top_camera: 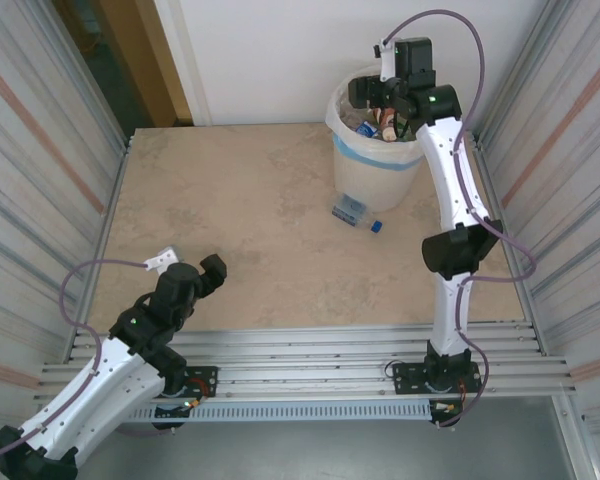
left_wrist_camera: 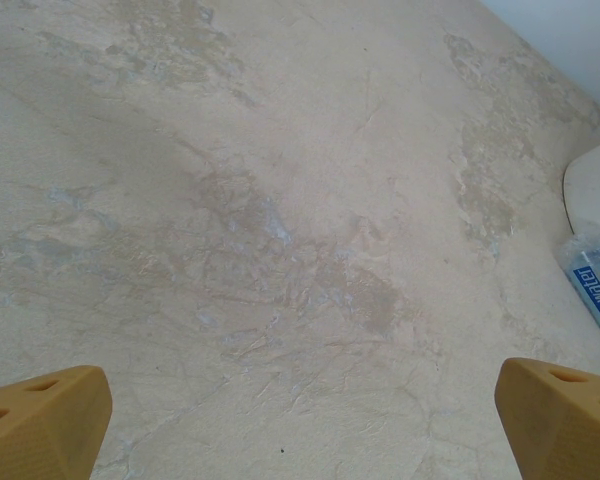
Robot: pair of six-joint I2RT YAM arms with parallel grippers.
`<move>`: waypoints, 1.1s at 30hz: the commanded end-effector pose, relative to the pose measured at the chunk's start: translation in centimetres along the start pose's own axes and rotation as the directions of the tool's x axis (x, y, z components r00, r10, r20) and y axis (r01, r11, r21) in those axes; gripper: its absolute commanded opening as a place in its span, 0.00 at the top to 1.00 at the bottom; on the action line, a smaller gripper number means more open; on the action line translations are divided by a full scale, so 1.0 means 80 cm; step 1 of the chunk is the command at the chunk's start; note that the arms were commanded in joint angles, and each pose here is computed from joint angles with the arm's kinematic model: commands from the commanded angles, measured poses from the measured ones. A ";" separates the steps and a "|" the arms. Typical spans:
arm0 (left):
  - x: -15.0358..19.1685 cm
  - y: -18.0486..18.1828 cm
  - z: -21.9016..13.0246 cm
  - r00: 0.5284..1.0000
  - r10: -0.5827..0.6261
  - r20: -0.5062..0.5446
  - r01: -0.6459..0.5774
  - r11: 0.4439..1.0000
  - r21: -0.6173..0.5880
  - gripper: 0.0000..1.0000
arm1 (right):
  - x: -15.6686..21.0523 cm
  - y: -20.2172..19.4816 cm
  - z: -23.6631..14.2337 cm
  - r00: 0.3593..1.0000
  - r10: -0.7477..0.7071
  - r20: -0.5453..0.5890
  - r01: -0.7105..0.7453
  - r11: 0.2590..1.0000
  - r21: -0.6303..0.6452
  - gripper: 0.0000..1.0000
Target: Put the plastic bottles in the bin
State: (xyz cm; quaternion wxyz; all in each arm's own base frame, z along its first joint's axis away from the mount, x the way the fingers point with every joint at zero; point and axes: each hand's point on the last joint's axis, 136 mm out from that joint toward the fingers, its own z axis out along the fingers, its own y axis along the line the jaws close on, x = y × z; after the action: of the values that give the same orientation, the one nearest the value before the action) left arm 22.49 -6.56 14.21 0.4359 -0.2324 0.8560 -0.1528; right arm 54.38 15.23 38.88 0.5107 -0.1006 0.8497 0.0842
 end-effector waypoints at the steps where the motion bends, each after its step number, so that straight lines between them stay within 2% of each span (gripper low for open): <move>1: -0.014 -0.004 -0.005 0.999 0.005 0.034 -0.005 1.000 0.005 0.01 | 0.012 0.019 -0.038 0.998 -0.039 -0.044 0.040 0.999 0.024 0.08; 7: -0.017 -0.006 -0.007 0.999 0.011 0.040 -0.011 1.000 0.011 0.01 | 0.078 0.064 -0.066 0.984 -0.118 -0.135 0.127 0.990 0.058 0.00; 12: -0.017 -0.005 -0.007 0.999 0.015 0.040 -0.015 1.000 0.007 0.01 | 0.158 0.104 -0.089 0.965 -0.158 -0.209 0.163 0.987 0.009 0.02; 18: -0.014 -0.005 -0.006 0.999 0.010 0.033 -0.010 1.000 0.009 0.01 | 0.246 0.116 -0.100 0.936 -0.134 -0.326 0.136 0.991 -0.017 0.02; 25: -0.011 -0.006 -0.003 1.000 0.007 0.024 -0.008 1.000 0.013 0.01 | 0.319 0.110 -0.083 0.883 -0.172 -0.437 0.197 0.980 0.012 0.02; 33: -0.010 -0.007 -0.001 1.000 0.006 0.015 -0.006 1.000 0.012 0.01 | 0.363 0.104 -0.028 0.817 -0.258 -0.515 0.322 0.946 0.035 0.02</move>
State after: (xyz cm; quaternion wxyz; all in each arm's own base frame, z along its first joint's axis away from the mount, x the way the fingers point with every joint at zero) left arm 22.53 -6.60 14.02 0.4343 -0.2239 0.8602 -0.1461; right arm 35.74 20.14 16.03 0.2848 -0.2041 0.9357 -0.0411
